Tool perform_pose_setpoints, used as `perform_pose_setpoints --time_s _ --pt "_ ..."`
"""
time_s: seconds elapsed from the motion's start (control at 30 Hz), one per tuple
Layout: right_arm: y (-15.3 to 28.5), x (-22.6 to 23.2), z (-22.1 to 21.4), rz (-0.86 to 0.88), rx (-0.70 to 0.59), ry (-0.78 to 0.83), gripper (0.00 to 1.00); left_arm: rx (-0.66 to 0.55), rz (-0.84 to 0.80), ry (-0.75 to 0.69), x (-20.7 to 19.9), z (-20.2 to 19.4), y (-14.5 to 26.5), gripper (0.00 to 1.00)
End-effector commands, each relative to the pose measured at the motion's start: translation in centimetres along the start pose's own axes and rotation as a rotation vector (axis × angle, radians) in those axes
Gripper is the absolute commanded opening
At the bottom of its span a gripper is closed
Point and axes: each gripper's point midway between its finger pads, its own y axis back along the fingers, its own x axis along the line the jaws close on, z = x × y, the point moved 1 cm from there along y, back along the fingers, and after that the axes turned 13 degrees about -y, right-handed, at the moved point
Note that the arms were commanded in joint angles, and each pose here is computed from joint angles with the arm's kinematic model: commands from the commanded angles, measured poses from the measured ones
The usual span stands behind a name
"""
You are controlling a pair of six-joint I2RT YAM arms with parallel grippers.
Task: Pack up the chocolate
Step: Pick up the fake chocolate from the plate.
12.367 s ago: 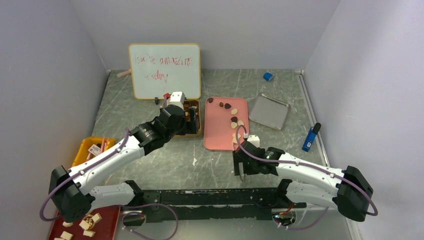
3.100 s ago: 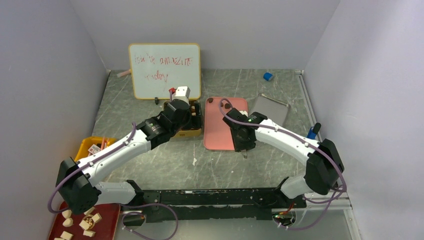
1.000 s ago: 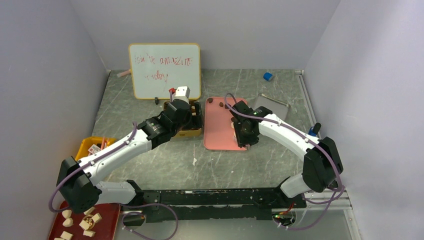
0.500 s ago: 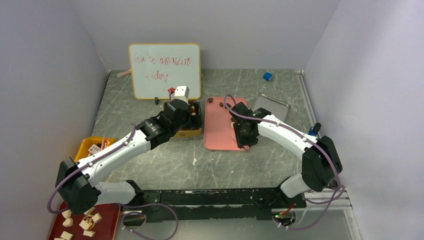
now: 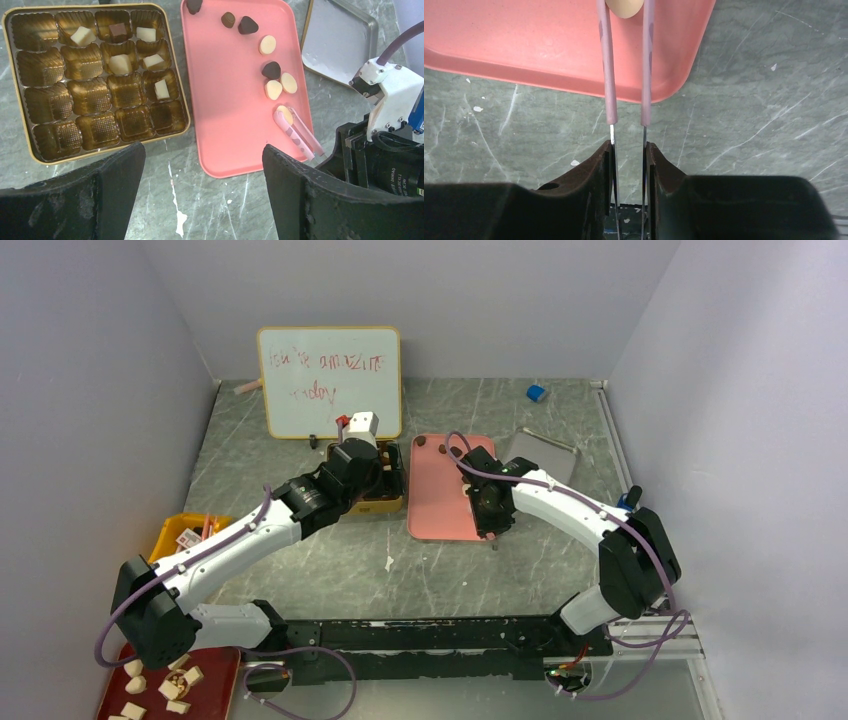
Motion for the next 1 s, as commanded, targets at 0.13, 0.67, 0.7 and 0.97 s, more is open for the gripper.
perform_pose_setpoints --time_s 0.13,0.67,0.7,0.97 --pt "2.1 0.9 2.2 0.038 -0.086 0.008 0.10 -0.031 -0.003 0.016 -0.2 1.1 0.3 0.92" --pt "5.6 7.2 6.5 0.174 -0.182 0.111 0.00 -0.099 0.085 0.027 2.3 2.9 3.6 0.92" --pt "5.7 7.8 6.7 0.184 -0.185 0.124 0.00 -0.103 0.093 0.027 2.5 3.0 4.0 0.92" --pt "5.8 14.4 7.3 0.245 -0.201 0.239 0.00 -0.127 0.150 0.052 4.7 2.9 6.8 0.92"
